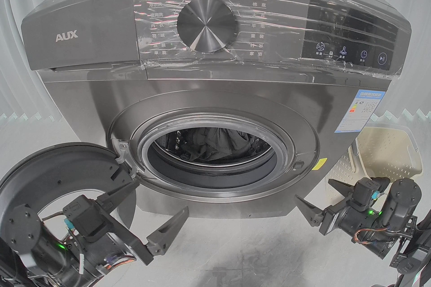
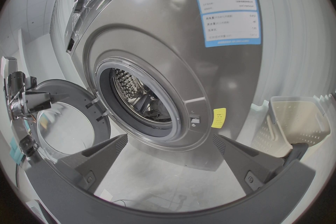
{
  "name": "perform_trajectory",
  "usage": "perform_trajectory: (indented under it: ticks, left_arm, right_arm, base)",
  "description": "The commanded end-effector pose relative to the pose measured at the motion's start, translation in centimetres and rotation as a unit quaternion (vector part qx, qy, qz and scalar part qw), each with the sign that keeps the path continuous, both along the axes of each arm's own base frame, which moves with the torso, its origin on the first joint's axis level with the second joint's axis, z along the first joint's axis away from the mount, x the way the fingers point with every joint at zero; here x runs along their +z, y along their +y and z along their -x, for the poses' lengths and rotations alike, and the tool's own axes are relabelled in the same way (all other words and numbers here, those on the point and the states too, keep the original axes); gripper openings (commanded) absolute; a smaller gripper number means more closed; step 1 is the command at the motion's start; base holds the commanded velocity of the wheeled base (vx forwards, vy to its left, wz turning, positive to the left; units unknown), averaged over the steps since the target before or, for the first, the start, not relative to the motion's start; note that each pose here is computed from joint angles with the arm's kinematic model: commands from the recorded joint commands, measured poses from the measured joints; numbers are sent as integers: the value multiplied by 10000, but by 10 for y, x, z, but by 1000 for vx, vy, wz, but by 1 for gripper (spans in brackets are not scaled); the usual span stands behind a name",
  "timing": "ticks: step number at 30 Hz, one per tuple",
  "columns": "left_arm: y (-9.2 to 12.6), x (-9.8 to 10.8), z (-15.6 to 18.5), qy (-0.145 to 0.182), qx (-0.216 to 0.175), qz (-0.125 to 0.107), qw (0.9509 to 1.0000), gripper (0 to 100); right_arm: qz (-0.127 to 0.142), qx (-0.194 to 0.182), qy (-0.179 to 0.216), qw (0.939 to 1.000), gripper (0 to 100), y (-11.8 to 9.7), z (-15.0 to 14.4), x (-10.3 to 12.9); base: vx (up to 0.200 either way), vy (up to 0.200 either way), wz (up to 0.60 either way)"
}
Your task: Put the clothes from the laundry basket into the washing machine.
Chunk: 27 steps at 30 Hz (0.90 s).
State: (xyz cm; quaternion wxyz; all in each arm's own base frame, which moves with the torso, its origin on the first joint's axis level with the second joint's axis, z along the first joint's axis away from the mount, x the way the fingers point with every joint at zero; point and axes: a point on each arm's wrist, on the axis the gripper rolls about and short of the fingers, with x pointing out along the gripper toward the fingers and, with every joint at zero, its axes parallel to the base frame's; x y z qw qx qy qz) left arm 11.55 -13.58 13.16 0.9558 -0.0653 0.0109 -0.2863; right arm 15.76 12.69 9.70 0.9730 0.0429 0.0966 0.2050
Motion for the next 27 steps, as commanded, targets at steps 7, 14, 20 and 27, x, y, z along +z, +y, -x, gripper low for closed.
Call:
perform_trajectory:
  ticks: [7, 14, 20, 27]
  left_arm:
    - [41, 16, 14, -220, 594, 60, 9980, 100]
    - [65, 18, 30, -214, 826, -203, 9961, 100]
    - [81, 15, 43, -122, 952, -315, 9949, 100]
    - [103, 15, 63, -300, 1257, -159, 9915, 100]
  right_arm:
    - [56, -344, -41, 9994, 100, -22, 7, 5]
    - [262, -575, 140, 9979, 100, -33, 20, 10]
    - [131, -738, 212, 9970, 100, -42, 31, 16]
    - [67, -865, 161, 9961, 100, -67, 61, 26]
  base:
    - [-200, 0, 0]
    - [-200, 0, 0]
    - [-200, 0, 0]
    - [-29, 0, 0]
